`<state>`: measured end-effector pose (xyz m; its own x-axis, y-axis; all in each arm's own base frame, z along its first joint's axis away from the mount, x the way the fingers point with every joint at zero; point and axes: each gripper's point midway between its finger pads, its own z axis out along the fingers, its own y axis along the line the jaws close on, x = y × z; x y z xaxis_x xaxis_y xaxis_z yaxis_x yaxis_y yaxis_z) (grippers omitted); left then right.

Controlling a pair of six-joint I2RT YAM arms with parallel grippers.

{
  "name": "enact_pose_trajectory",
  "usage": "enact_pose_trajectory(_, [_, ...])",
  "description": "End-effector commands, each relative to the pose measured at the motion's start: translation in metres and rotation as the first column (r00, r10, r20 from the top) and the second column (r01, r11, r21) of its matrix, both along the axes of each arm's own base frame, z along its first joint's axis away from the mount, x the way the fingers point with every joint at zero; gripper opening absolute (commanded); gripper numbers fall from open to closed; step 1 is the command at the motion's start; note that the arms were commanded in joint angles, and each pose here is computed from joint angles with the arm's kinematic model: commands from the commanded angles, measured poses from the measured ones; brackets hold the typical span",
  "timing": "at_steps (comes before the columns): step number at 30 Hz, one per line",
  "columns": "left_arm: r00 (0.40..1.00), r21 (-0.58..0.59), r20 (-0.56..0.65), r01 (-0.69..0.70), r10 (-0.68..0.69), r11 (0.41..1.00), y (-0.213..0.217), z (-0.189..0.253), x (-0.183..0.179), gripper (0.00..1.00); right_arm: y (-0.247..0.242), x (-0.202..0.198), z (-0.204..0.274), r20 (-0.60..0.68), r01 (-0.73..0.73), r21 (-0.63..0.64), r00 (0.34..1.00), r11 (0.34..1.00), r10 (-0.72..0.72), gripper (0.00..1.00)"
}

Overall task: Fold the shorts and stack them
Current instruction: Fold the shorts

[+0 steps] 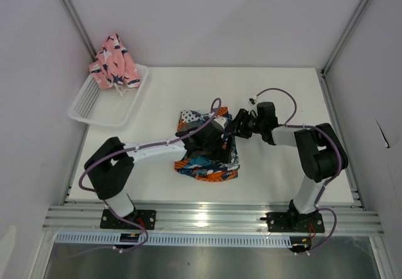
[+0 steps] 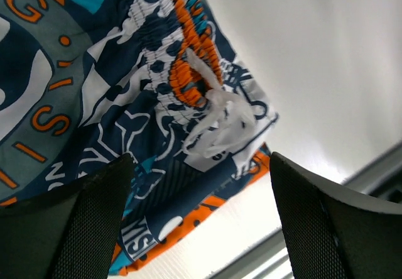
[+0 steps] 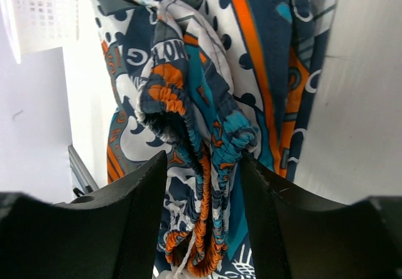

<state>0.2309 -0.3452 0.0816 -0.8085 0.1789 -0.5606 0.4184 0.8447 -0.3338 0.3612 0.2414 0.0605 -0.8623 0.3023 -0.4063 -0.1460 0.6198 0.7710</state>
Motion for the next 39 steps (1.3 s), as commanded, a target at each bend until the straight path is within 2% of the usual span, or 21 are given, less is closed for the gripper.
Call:
enact_pose_trajectory(1, [0.998,0.025,0.060,-0.013,0.012,1.000,-0.004,-0.010,0.009,0.90,0.003,0.015,0.004,0.054,-0.001,-0.042,0.999,0.999,0.003,0.51])
enact_pose_trajectory(5, [0.997,0.098,0.063,-0.050,0.044,0.994,0.004,-0.031,0.011,0.86,0.007,0.016,0.000,0.046,-0.012,-0.062,0.999,0.998,0.015,0.50])
enact_pose_trajectory(7, [0.997,0.119,0.066,-0.045,0.037,0.992,0.004,-0.035,0.009,0.83,0.008,0.018,0.000,0.051,-0.014,-0.072,0.999,0.997,0.017,0.47])
enact_pose_trajectory(16, [0.994,0.235,0.102,-0.061,0.037,0.970,0.003,-0.048,0.004,0.66,0.017,0.022,0.004,0.064,-0.041,-0.052,0.997,0.998,0.045,0.23])
enact_pose_trajectory(21, [0.987,0.307,0.157,-0.061,0.013,0.950,-0.002,-0.045,-0.001,0.64,0.021,0.027,0.013,0.089,-0.057,-0.039,0.994,0.998,0.061,0.15])
enact_pose_trajectory(27, [0.979,0.384,0.205,-0.074,-0.007,0.920,-0.001,-0.043,-0.006,0.64,0.025,0.027,0.020,0.107,-0.088,-0.020,0.990,0.996,0.090,0.10])
enact_pose_trajectory(30, [0.972,0.406,0.235,-0.091,-0.007,0.909,0.005,-0.037,-0.008,0.68,0.028,0.026,0.021,0.107,-0.104,-0.010,0.989,0.995,0.104,0.09])
enact_pose_trajectory(32, [0.969,0.421,0.249,-0.105,-0.003,0.901,0.009,-0.035,-0.010,0.76,0.028,0.026,0.022,0.107,-0.113,-0.003,0.988,0.994,0.112,0.08])
enact_pose_trajectory(34, [0.961,0.425,0.275,-0.118,-0.004,0.898,0.009,-0.031,-0.012,0.80,0.030,0.025,0.022,0.108,-0.125,0.008,0.986,0.992,0.124,0.07])
enact_pose_trajectory(39, [0.944,0.477,0.329,-0.139,-0.030,0.868,0.010,-0.026,-0.018,0.82,0.038,0.023,0.029,0.133,-0.183,0.045,0.975,0.982,0.176,0.06])
